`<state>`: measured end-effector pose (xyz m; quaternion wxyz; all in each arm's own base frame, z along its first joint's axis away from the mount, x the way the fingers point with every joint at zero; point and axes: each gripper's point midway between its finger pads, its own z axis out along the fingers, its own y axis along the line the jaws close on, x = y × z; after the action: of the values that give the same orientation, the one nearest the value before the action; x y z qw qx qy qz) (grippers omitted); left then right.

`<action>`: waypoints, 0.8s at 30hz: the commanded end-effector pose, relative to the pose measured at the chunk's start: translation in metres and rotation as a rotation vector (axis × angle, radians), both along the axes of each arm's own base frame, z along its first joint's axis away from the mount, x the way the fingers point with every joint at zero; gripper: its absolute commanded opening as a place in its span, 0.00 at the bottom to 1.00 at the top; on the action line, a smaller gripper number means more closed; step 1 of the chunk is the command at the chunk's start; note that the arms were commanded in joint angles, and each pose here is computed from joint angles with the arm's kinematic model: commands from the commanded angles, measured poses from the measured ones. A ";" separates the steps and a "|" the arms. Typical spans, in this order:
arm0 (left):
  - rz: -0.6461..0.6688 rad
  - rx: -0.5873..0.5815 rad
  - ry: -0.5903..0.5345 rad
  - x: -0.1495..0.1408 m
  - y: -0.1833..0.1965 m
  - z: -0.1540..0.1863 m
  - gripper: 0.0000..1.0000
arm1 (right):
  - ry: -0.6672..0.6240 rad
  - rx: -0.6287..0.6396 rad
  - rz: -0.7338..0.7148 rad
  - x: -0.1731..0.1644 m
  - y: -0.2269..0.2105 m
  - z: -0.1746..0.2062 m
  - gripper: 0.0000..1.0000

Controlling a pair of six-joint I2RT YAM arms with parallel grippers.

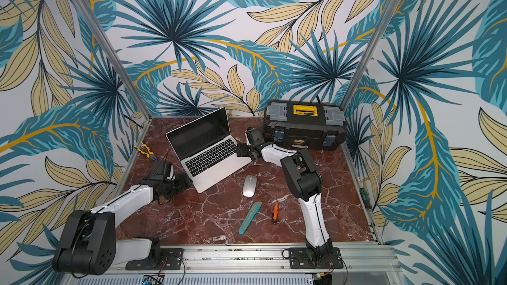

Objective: Remove the wireless mouse receiver from the laptop
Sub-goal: Pick up the mouse from the center of the board.

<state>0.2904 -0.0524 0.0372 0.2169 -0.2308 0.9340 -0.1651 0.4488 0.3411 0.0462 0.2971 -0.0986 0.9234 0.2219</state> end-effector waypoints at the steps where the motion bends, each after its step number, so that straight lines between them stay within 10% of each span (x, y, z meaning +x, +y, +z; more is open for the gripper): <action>1: -0.030 0.030 -0.039 0.000 -0.007 0.010 0.83 | -0.011 -0.021 -0.075 -0.011 -0.019 0.019 0.84; 12: -0.250 0.160 -0.156 0.000 -0.094 0.073 0.81 | -0.035 0.038 -0.187 -0.071 -0.063 0.058 0.84; 24: -0.570 0.382 -0.033 0.023 -0.252 0.043 0.87 | -0.066 -0.028 -0.352 -0.110 -0.151 0.068 0.85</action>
<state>0.3191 -0.3059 0.0900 0.2369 0.0671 0.9645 -0.0953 0.3441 0.2171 0.1214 0.3606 0.0243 0.9150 0.1791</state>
